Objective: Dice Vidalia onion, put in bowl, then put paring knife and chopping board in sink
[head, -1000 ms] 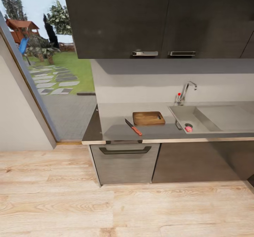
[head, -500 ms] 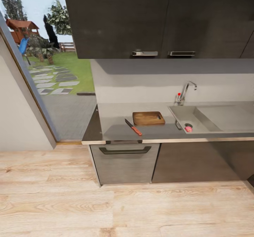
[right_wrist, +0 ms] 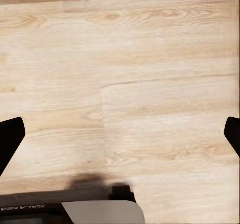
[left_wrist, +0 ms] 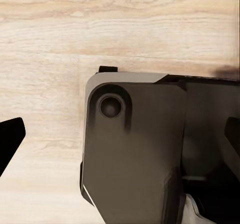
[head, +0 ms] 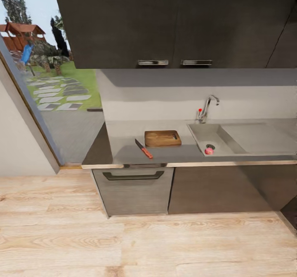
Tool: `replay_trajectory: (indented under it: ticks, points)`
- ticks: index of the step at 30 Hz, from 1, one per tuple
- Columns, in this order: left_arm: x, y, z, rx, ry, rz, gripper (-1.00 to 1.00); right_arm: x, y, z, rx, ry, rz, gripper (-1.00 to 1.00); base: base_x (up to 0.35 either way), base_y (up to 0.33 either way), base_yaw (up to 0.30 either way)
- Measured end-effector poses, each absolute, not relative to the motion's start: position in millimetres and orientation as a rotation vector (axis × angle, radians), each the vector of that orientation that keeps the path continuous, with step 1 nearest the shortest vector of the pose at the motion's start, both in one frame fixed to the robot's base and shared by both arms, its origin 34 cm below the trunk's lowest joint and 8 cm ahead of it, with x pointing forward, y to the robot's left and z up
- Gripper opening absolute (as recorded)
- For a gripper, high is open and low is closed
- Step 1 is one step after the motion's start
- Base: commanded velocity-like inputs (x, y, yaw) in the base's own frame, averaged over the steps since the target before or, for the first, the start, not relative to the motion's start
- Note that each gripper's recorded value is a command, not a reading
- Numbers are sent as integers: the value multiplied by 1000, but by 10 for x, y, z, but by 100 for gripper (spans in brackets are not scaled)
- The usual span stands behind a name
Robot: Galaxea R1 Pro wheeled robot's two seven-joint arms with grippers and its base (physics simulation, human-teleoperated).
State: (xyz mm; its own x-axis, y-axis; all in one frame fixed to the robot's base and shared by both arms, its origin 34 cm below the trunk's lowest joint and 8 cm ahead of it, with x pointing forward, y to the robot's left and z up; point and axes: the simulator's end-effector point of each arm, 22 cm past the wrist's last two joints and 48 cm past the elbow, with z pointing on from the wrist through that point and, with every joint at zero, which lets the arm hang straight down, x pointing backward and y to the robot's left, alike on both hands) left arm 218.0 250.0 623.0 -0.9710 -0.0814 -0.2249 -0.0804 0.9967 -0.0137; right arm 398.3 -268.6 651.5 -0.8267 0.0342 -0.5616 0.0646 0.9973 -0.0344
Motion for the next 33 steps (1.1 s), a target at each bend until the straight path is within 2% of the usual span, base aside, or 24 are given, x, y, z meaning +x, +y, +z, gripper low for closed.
replay_trajectory:
  ticks: [12, 18, 33]
  points:
    - [2180, 2504, 6230, -119, 2912, -6, 100, 4000, -2686, 6521, 71, 2541, -69, 100, 0, -302, 0]
    - [2181, 2510, 6230, -118, 2911, -5, 100, 4148, -2725, 6578, 81, 2510, -80, 100, 0, -89, 0]
    - [2189, 2512, 6232, -118, 2909, -5, 100, 5957, -2850, 7770, 102, 2272, -119, 100, 0, -6, 0]
